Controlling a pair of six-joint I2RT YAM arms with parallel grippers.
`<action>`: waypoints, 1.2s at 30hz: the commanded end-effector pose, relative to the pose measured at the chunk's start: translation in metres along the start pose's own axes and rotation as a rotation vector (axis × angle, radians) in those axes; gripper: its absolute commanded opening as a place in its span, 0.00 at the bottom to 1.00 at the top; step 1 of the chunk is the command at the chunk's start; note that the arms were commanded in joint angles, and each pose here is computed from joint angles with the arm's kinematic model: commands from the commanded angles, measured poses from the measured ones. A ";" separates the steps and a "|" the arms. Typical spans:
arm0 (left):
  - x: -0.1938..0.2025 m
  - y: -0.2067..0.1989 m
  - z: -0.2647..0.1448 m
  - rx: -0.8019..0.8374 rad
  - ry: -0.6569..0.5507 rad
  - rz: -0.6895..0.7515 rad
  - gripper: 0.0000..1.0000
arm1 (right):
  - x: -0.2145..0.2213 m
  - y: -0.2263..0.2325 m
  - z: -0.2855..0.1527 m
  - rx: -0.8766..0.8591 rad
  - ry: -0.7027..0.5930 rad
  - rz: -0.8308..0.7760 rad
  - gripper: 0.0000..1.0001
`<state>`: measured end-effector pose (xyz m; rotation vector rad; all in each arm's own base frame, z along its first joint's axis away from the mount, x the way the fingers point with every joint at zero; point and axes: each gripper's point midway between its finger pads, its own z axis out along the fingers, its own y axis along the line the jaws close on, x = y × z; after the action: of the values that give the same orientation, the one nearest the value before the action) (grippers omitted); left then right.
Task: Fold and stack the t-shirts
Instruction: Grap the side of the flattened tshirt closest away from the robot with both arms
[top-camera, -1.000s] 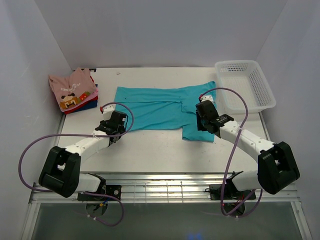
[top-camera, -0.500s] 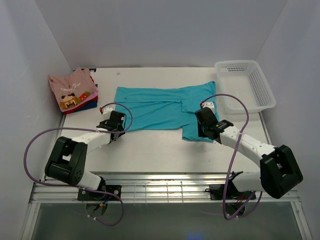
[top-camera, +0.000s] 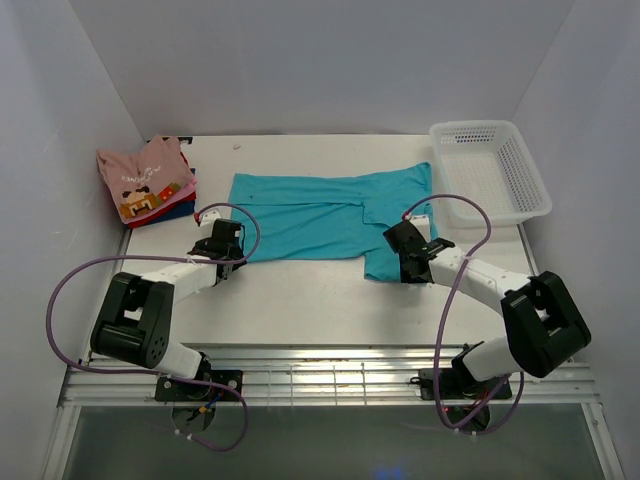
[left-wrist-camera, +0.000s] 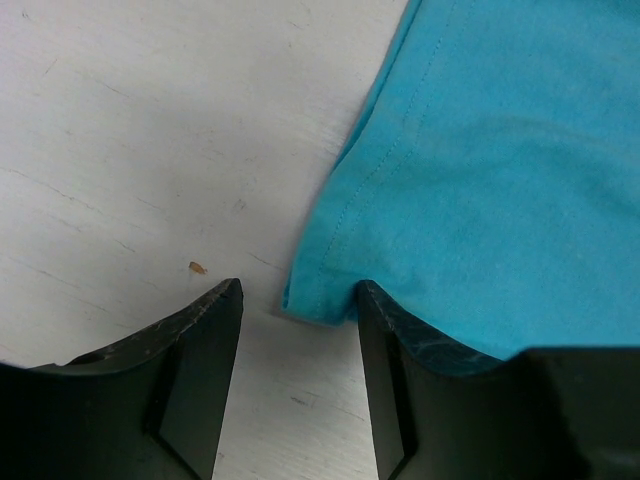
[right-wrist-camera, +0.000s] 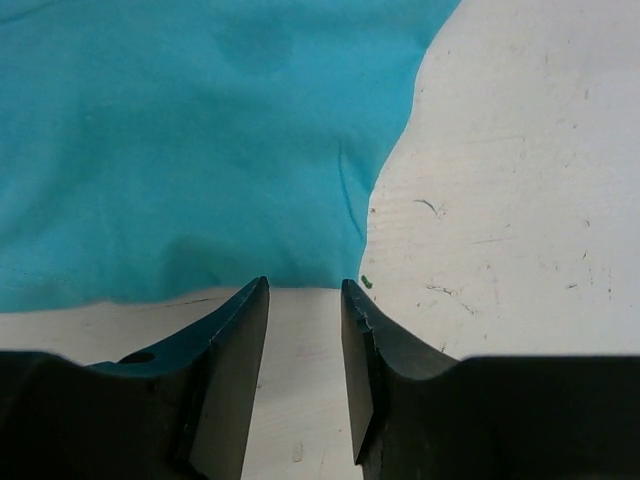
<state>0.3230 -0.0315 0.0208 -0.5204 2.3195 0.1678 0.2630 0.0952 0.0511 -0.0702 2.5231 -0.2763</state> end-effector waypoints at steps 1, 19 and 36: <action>-0.003 -0.006 0.000 0.026 0.002 -0.007 0.60 | 0.010 -0.009 0.004 0.090 0.060 0.009 0.41; -0.001 -0.003 0.003 0.005 0.017 0.005 0.53 | 0.023 -0.017 0.025 0.132 0.091 0.029 0.41; 0.001 -0.002 0.004 -0.002 0.028 0.014 0.44 | 0.021 -0.014 0.036 0.065 0.102 0.016 0.13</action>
<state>0.3259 -0.0313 0.0200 -0.5105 2.3244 0.1791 0.2652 0.0718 0.0193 -0.0056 2.5965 -0.3888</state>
